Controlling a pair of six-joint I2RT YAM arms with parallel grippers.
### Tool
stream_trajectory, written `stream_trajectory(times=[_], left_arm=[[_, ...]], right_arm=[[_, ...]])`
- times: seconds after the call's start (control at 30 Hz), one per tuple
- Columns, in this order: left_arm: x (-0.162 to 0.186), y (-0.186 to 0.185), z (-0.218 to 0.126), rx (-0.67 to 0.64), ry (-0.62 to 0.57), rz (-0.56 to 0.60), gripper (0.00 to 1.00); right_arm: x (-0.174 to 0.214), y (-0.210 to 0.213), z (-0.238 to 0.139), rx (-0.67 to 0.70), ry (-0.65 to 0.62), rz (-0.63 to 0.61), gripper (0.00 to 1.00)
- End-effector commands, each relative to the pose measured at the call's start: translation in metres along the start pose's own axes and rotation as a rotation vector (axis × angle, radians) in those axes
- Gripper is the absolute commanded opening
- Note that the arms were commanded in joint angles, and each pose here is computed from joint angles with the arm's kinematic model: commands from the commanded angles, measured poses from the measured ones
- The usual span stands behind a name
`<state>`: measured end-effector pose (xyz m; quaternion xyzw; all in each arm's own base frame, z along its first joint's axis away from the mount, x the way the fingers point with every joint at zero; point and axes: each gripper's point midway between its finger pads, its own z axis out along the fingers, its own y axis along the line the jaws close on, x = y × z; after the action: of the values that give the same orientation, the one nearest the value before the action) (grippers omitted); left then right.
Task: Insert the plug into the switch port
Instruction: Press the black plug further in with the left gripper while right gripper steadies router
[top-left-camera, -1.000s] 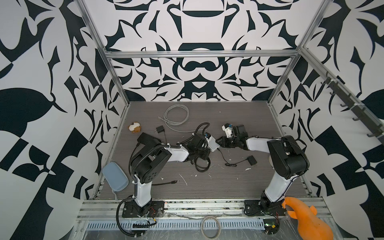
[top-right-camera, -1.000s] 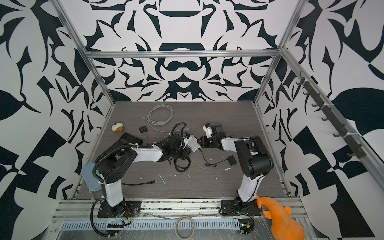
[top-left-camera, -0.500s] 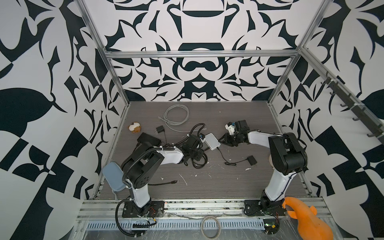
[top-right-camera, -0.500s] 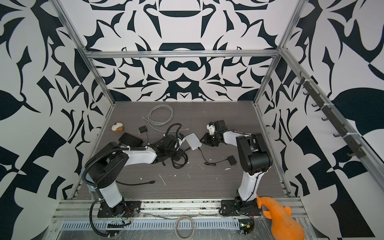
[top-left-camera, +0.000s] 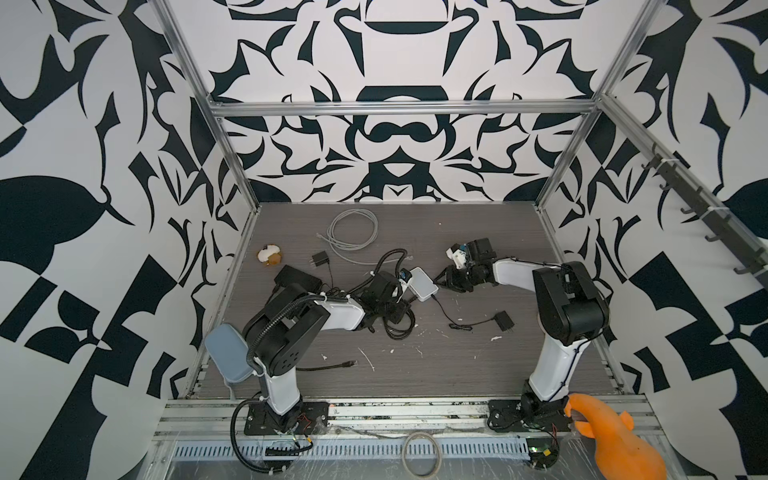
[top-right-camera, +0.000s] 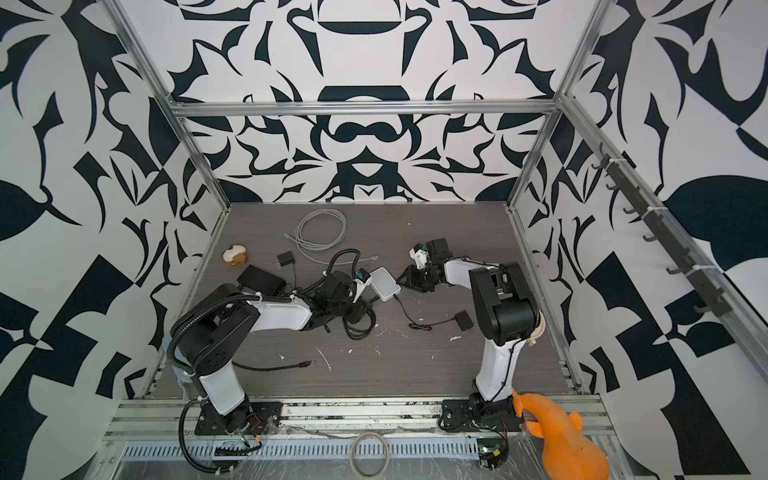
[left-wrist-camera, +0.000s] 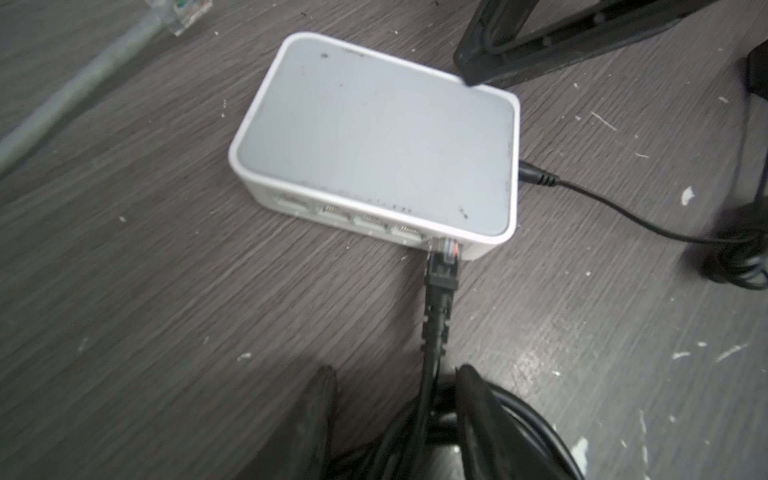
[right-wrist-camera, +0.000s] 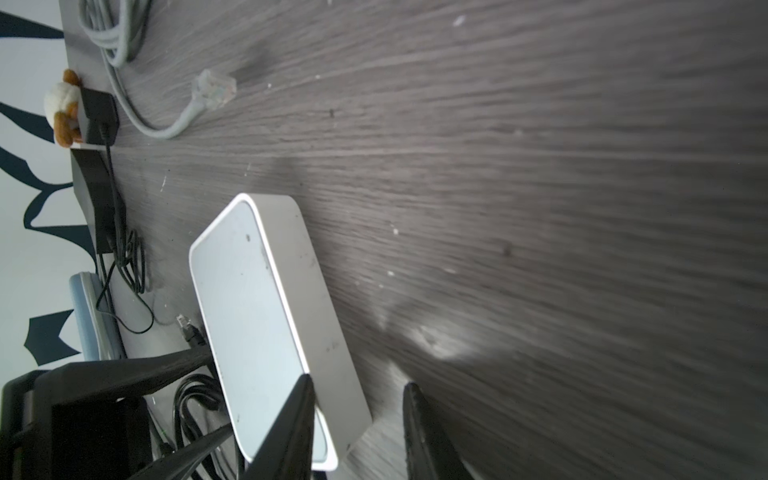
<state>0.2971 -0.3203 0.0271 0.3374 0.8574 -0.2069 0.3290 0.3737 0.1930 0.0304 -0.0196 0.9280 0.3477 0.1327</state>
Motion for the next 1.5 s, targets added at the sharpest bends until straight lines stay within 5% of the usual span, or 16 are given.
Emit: stream_trajectory(times=[0.0, 0.8, 1.3, 1.47], left_arm=[[0.004, -0.004, 0.002, 0.024, 0.019, 0.016, 0.45], [0.014, -0.016, 0.025, 0.133, 0.000, 0.050, 0.03], [-0.004, -0.017, 0.041, 0.189, -0.071, 0.075, 0.00], [-0.002, -0.011, 0.036, 0.199, -0.075, 0.049, 0.00]], right_arm=[[0.013, 0.000, 0.006, 0.008, 0.054, -0.005, 0.35], [0.055, 0.030, 0.018, -0.059, 0.237, -0.132, 0.34], [0.137, 0.102, 0.027, -0.358, 0.481, -0.257, 0.28], [0.141, 0.103, 0.020, -0.346, 0.480, -0.259, 0.28]])
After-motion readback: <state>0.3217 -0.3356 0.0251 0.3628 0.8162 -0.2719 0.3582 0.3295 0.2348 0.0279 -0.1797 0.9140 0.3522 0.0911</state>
